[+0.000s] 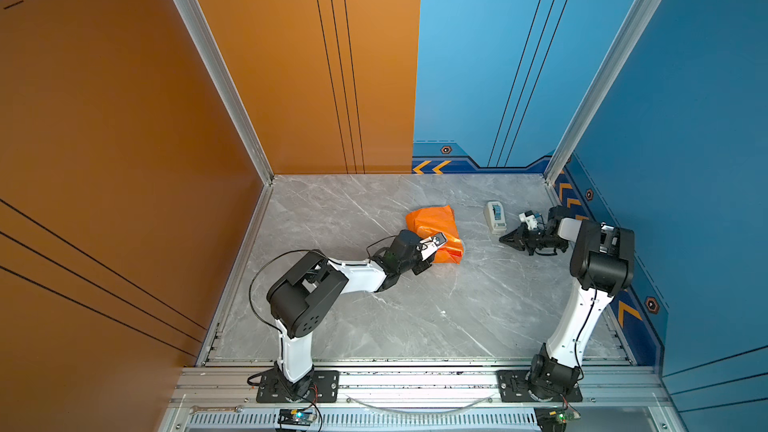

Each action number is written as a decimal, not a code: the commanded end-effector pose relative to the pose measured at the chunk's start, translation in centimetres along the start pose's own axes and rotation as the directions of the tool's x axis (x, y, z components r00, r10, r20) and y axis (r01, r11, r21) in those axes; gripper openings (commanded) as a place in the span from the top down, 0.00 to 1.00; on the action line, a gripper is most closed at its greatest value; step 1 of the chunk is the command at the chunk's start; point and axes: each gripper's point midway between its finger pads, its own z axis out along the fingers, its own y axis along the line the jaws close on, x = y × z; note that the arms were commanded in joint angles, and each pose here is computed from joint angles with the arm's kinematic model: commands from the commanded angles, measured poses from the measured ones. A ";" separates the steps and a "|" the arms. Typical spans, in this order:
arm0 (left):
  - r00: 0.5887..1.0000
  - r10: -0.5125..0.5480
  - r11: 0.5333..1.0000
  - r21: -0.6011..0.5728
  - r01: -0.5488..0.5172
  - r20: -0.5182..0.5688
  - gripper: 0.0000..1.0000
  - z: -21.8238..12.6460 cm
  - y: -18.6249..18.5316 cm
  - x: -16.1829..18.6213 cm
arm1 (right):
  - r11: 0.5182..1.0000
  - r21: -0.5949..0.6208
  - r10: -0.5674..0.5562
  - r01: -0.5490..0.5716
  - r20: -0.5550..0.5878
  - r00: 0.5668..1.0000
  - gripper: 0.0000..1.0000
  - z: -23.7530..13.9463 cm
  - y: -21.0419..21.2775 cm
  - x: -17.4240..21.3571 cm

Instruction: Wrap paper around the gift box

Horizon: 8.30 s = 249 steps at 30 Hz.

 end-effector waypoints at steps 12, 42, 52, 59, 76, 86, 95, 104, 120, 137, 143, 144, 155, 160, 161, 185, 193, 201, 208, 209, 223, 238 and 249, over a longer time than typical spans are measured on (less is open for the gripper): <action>0.954 -0.014 0.993 0.110 0.049 -0.298 0.61 -0.6 -3.2 9.2 | 0.866 -0.070 -0.482 0.495 0.150 0.864 1.00 -3.7 17.1 6.4; 0.962 -0.012 0.990 0.131 0.049 -0.273 0.61 -0.6 -3.4 8.6 | 0.808 -0.213 -0.522 0.549 0.175 0.835 1.00 6.4 21.4 17.0; 0.963 -0.011 0.990 0.133 0.048 -0.269 0.61 -0.7 -3.5 8.5 | 0.805 -0.193 -0.524 0.561 0.212 0.825 1.00 7.8 20.9 15.4; 0.963 -0.011 0.990 0.132 0.048 -0.270 0.61 -0.8 -3.5 8.5 | 0.801 -0.168 -0.535 0.574 0.228 0.814 1.00 8.3 20.4 14.4; 0.962 -0.010 0.990 0.134 0.049 -0.272 0.61 -0.9 -3.6 8.6 | 0.785 -0.106 -0.570 0.611 0.264 0.778 0.94 8.9 19.6 12.6; 0.961 -0.011 0.990 0.133 0.049 -0.275 0.61 -0.9 -3.6 8.7 | 0.776 -0.097 -0.577 0.623 0.290 0.764 0.93 8.9 20.2 11.3; 0.961 -0.012 0.990 0.131 0.050 -0.275 0.61 -1.0 -3.6 8.7 | 0.796 -0.034 -0.581 0.604 0.235 0.779 0.82 9.4 18.1 11.1; 0.962 -0.011 0.991 0.129 0.048 -0.274 0.61 -0.9 -3.6 8.6 | 0.796 0.042 -0.598 0.604 0.210 0.773 0.61 9.2 17.7 10.4; 0.961 -0.008 0.990 0.130 0.046 -0.275 0.61 -0.8 -3.6 8.6 | 0.751 -0.155 -0.597 0.642 0.257 0.760 0.89 5.2 22.6 13.2; 0.963 -0.007 0.989 0.138 0.046 -0.269 0.61 -0.7 -3.8 8.4 | 0.774 -0.222 -0.567 0.592 0.173 0.806 0.99 4.5 21.0 18.2; 0.963 -0.006 0.989 0.142 0.046 -0.271 0.61 -0.7 -4.0 8.5 | 0.761 -0.204 -0.590 0.616 0.179 0.787 0.98 6.1 21.0 17.9; 0.963 -0.006 0.989 0.142 0.046 -0.270 0.61 -0.7 -3.9 8.5 | 0.759 -0.197 -0.594 0.621 0.184 0.783 0.98 6.3 20.9 17.6; 0.963 -0.002 0.989 0.143 0.043 -0.270 0.61 -0.7 -4.0 8.4 | 0.711 -0.192 -0.626 0.676 0.264 0.734 0.98 8.3 22.2 15.0; 0.963 -0.001 0.989 0.144 0.041 -0.271 0.61 -0.7 -4.0 8.4 | 0.698 -0.163 -0.645 0.697 0.281 0.711 0.98 8.3 21.9 14.6; 0.963 -0.001 0.989 0.143 0.041 -0.271 0.61 -0.7 -3.9 8.4 | 0.698 -0.156 -0.648 0.699 0.278 0.709 0.98 8.4 21.6 14.7; 0.963 -0.002 0.989 0.142 0.042 -0.270 0.61 -0.6 -3.9 8.3 | 0.716 0.025 -0.689 0.698 0.184 0.701 0.82 9.7 16.5 14.7; 0.962 -0.004 0.989 0.142 0.044 -0.271 0.61 -0.6 -3.9 8.3 | 0.612 0.177 -0.787 0.771 0.044 0.615 0.76 9.9 14.8 15.8; 0.963 -0.003 0.989 0.139 0.042 -0.269 0.61 -0.6 -3.8 8.2 | 0.524 0.274 -0.834 0.806 -0.026 0.551 0.64 10.1 14.1 15.7; 0.963 -0.006 0.989 0.139 0.045 -0.270 0.61 -0.7 -3.9 8.2 | 0.505 0.297 -0.842 0.811 -0.039 0.538 0.49 9.9 14.4 15.4; 0.963 -0.006 0.989 0.139 0.045 -0.270 0.61 -0.7 -3.9 8.2 | 0.506 0.297 -0.841 0.810 -0.038 0.539 0.46 10.0 14.5 15.4; 0.963 -0.006 0.989 0.140 0.045 -0.270 0.61 -0.7 -3.9 8.2 | 0.632 0.178 -0.775 0.754 0.135 0.617 0.00 7.9 18.8 14.5; 0.964 -0.003 0.988 0.146 0.044 -0.266 0.61 -0.7 -4.0 8.1 | 0.769 0.112 -0.631 0.629 0.290 0.720 0.07 1.2 20.1 12.6; 0.965 -0.003 0.988 0.151 0.044 -0.262 0.61 -0.5 -4.2 7.8 | 0.761 0.018 -0.643 0.648 0.157 0.750 0.61 2.3 20.5 18.6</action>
